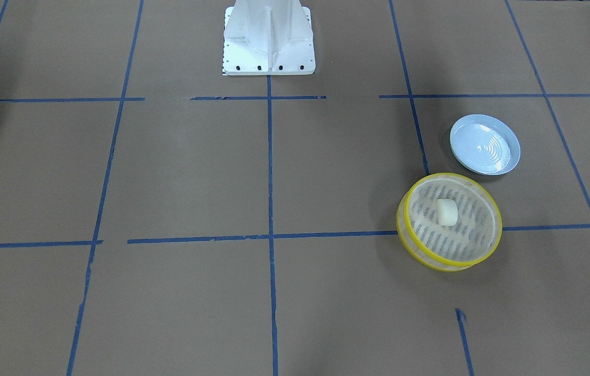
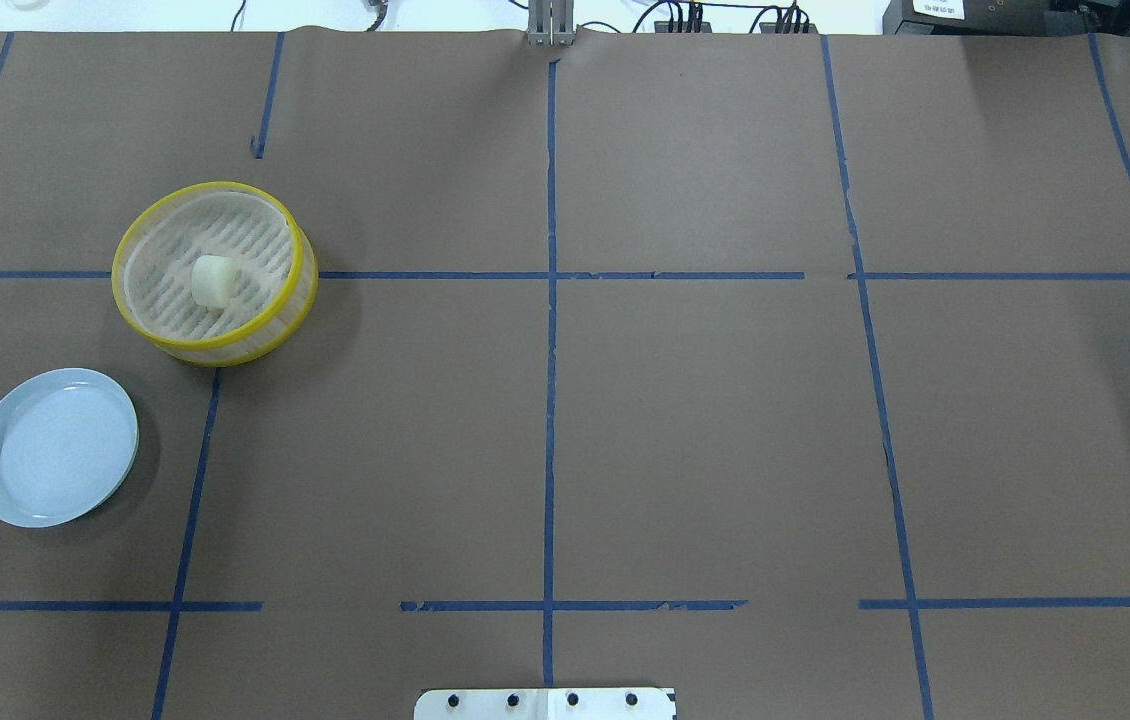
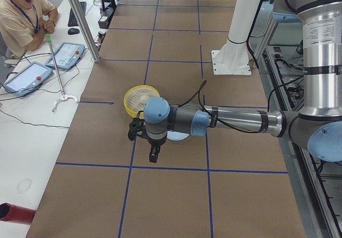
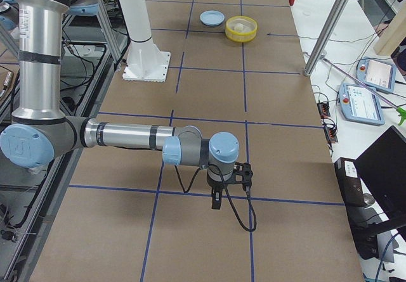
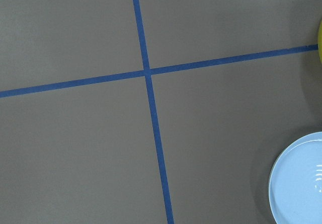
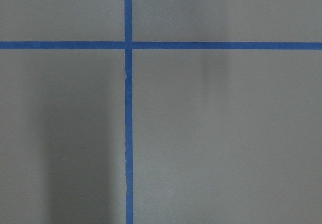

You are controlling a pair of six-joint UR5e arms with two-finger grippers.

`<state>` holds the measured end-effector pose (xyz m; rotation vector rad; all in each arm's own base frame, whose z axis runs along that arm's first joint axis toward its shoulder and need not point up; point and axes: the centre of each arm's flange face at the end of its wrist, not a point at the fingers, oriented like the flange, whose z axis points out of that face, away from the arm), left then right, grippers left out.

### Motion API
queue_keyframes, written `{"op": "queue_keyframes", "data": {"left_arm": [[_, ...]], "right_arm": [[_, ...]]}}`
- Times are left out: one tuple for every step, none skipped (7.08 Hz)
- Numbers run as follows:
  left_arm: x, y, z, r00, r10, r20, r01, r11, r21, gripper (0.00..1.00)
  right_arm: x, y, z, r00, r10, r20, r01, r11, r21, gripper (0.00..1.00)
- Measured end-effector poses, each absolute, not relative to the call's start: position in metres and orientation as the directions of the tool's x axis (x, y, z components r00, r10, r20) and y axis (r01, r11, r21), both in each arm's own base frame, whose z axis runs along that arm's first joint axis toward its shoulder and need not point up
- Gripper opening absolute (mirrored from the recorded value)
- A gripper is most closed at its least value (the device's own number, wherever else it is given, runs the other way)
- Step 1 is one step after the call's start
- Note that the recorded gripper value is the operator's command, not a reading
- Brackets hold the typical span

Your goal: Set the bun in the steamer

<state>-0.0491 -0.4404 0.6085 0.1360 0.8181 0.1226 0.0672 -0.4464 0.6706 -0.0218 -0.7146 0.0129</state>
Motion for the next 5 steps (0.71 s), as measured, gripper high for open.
{"op": "queue_keyframes", "data": {"left_arm": [[-0.050, -0.434, 0.615, 0.676, 0.176, -0.715, -0.074, 0.982, 0.171, 1.00], [-0.050, -0.431, 0.618, 0.675, 0.192, -0.713, -0.088, 0.980, 0.180, 1.00], [-0.050, -0.429, 0.620, 0.673, 0.198, -0.712, -0.094, 0.979, 0.183, 1.00], [-0.050, -0.424, 0.627, 0.672, 0.192, -0.715, -0.096, 0.980, 0.173, 1.00], [-0.051, -0.418, 0.634, 0.672, 0.184, -0.718, -0.097, 0.982, 0.161, 1.00]], "right_arm": [[0.067, -0.446, 0.671, 0.755, 0.019, 0.655, -0.004, 1.000, -0.025, 1.00], [0.067, -0.446, 0.671, 0.755, 0.019, 0.655, -0.004, 1.000, -0.024, 1.00], [0.067, -0.446, 0.671, 0.755, 0.019, 0.655, -0.004, 1.000, -0.024, 1.00], [0.067, -0.446, 0.671, 0.755, 0.019, 0.655, -0.004, 1.000, -0.024, 1.00], [0.067, -0.446, 0.671, 0.755, 0.019, 0.655, -0.004, 1.000, -0.024, 1.00]]}}
